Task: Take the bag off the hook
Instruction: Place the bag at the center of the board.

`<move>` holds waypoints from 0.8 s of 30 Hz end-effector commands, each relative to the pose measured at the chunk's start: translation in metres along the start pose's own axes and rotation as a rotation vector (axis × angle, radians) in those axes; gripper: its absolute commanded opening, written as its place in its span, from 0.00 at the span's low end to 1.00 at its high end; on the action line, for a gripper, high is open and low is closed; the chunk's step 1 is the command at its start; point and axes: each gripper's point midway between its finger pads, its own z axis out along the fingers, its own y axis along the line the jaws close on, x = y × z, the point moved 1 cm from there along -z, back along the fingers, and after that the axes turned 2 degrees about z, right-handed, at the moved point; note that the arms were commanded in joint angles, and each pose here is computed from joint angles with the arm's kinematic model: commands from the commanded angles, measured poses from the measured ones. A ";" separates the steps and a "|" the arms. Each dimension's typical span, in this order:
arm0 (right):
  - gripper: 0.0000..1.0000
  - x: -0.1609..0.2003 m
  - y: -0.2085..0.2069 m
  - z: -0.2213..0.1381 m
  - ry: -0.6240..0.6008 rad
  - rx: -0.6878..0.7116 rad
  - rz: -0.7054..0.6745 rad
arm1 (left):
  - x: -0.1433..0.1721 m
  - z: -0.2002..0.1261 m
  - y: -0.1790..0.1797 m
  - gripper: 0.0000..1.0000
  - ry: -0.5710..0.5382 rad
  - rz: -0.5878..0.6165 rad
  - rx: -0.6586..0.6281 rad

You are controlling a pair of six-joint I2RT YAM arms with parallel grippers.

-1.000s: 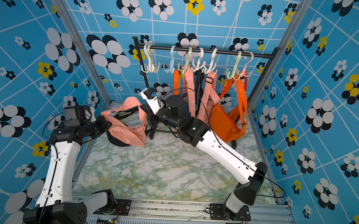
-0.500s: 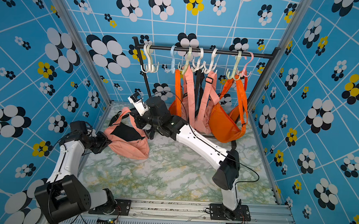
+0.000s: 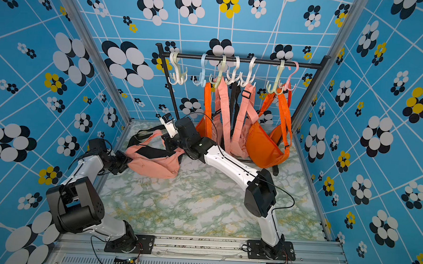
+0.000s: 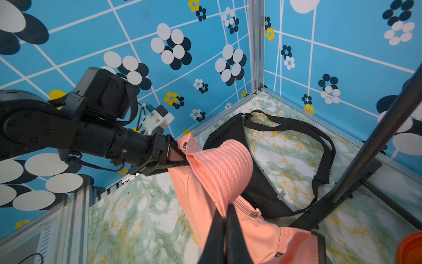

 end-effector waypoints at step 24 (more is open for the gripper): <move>0.88 0.126 -0.033 0.033 0.340 -0.085 0.242 | 0.012 -0.037 0.033 0.99 -0.036 -0.018 -0.107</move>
